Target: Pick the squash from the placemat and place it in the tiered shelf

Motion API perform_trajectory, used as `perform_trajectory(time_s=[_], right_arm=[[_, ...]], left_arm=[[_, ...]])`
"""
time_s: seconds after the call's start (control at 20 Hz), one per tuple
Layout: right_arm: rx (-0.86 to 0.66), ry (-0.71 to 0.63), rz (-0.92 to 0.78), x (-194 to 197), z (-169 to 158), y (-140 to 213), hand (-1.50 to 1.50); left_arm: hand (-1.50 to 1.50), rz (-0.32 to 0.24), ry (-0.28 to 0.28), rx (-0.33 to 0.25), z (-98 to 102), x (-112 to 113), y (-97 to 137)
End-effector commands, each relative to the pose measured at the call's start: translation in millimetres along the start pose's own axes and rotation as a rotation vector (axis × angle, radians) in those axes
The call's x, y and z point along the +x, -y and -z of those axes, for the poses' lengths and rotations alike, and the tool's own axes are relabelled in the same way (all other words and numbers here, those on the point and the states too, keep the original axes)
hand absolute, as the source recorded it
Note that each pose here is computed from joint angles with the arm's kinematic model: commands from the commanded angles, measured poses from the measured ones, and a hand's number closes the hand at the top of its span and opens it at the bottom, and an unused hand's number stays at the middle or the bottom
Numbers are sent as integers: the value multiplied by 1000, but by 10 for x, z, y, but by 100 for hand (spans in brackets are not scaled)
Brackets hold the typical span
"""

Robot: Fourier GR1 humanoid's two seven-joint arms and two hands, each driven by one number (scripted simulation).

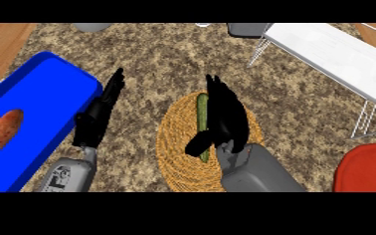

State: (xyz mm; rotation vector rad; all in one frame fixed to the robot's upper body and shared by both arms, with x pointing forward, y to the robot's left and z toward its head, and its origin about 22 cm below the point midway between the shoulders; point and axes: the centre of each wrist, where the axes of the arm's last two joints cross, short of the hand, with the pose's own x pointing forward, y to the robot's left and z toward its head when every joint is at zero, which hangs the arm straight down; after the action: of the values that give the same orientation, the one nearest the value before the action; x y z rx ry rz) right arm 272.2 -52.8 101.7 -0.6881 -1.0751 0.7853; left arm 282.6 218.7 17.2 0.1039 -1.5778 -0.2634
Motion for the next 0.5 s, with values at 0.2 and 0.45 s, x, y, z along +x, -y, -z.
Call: perform_trajectory(time_s=[0.2,0.45], right_arm=[[8,-147,-19,-59,139,-160,-150],[6,-158,-28,-184,32,-248,-150]], left_arm=[[0,16,5,0,90,124,90],[0,-11,2,-11,-84,-27,17]])
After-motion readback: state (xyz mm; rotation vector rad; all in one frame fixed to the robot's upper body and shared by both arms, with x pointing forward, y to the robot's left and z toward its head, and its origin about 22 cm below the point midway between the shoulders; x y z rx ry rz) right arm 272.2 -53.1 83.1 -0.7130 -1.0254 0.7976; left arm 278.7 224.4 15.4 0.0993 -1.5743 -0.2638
